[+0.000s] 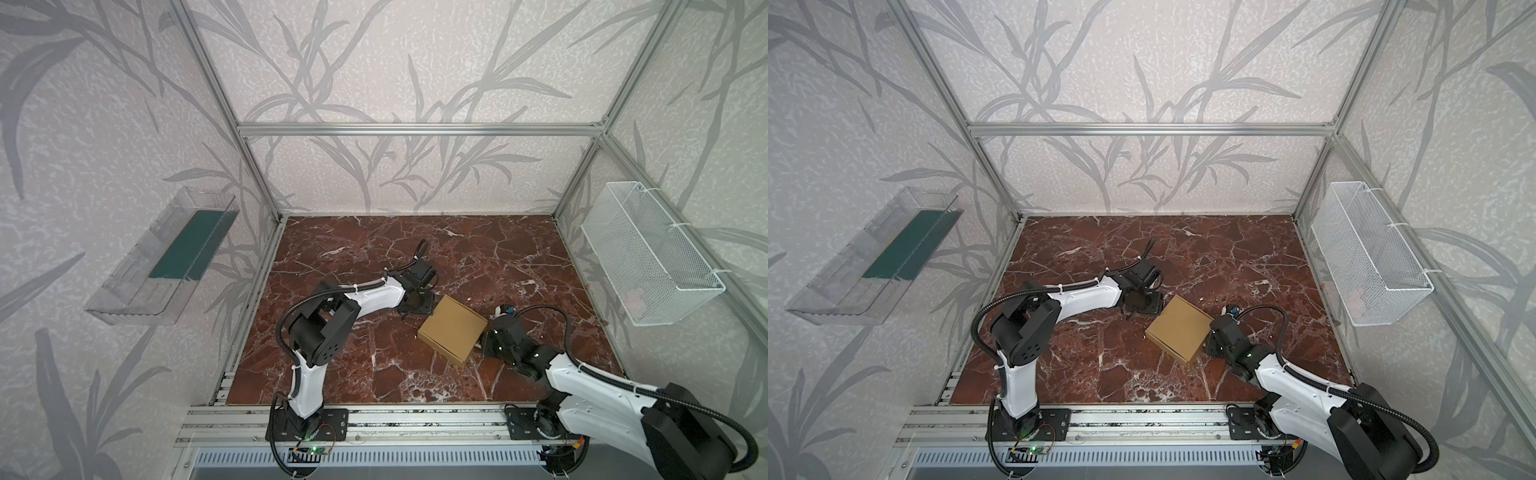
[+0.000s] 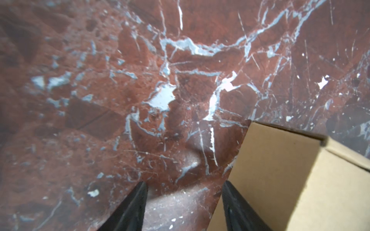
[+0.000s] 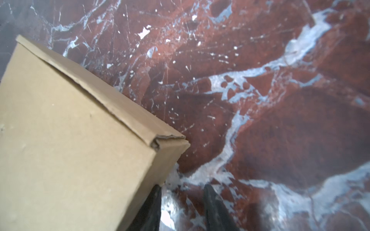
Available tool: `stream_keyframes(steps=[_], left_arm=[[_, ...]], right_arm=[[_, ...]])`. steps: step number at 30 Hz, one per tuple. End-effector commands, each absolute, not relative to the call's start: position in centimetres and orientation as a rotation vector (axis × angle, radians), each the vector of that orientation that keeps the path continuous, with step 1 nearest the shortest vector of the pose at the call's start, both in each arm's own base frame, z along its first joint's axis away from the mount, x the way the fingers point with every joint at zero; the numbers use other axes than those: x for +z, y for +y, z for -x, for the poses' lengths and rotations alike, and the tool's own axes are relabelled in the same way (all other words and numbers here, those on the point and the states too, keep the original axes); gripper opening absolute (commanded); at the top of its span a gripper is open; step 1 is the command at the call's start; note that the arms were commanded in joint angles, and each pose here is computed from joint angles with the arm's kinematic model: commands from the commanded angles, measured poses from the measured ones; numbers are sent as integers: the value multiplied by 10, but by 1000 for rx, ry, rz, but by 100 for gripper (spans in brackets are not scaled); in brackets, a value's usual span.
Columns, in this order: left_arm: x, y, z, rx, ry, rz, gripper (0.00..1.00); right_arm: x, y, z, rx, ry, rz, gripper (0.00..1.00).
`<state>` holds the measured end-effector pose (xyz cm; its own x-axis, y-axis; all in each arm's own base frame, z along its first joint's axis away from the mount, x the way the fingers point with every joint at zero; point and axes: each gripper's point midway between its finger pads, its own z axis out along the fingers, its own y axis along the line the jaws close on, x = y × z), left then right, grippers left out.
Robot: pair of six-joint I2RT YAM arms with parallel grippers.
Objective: Assemble paper box
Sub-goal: Fold and tuck the lid into the gap.
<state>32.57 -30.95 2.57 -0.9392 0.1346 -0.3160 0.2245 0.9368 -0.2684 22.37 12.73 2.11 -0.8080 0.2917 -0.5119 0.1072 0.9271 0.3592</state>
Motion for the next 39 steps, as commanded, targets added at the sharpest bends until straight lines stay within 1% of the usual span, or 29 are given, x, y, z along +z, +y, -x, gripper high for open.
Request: stream_keyframes(steps=[1, 5, 7, 10, 12, 15, 16, 19, 20, 21, 24, 26, 30, 32, 33, 36, 39], left_arm=[[3, -333, -297, -532, 2874, -339, 62], [8, -319, -304, -451, 2856, -334, 63], [13, -302, -313, -384, 2839, -309, 65], [21, -286, -326, -384, 2815, -255, 68], [27, -277, -335, -379, 2795, -224, 75], [45, -270, -345, -397, 2730, -209, 95], [56, -269, -348, -404, 2696, -207, 99], [93, -260, -356, -403, 2554, -187, 99], [103, -256, -357, -399, 2518, -168, 99], [115, -251, -358, -392, 2473, -157, 99], [143, -232, -355, -349, 2376, -142, 99], [157, -209, -351, -260, 2331, -99, 99], [187, -142, -341, -3, 2161, 14, 99], [199, -113, -336, 79, 2060, 55, 99], [203, -101, -334, 127, 2012, 52, 99], [203, -56, -329, 241, 1948, 176, 99], [202, -10, -322, 285, 1904, 342, 99]], right_arm=[[45, 181, -226, 731, 2462, -130, 39], [41, 163, -219, 634, 2495, -185, 40], [41, 146, -213, 546, 2511, -221, 44], [47, 126, -204, 459, 2501, -229, 52], [54, 118, -200, 437, 2486, -223, 56], [71, 115, -196, 452, 2458, -200, 69], [79, 114, -196, 449, 2444, -189, 73], [108, 108, -200, 407, 2388, -144, 84], [117, 106, -202, 395, 2370, -129, 89], [126, 105, -204, 382, 2352, -117, 99], [149, 96, -212, 306, 2308, -75, 99], [164, 89, -218, 264, 2269, -71, 99], [195, 69, -238, 139, 2109, -57, 99], [208, 57, -251, 37, 2008, -48, 99], [208, 52, -258, 5, 1970, -56, 99], [203, 42, -278, 0, 1905, -106, 99], [193, 19, -296, -186, 1871, -131, 99]])
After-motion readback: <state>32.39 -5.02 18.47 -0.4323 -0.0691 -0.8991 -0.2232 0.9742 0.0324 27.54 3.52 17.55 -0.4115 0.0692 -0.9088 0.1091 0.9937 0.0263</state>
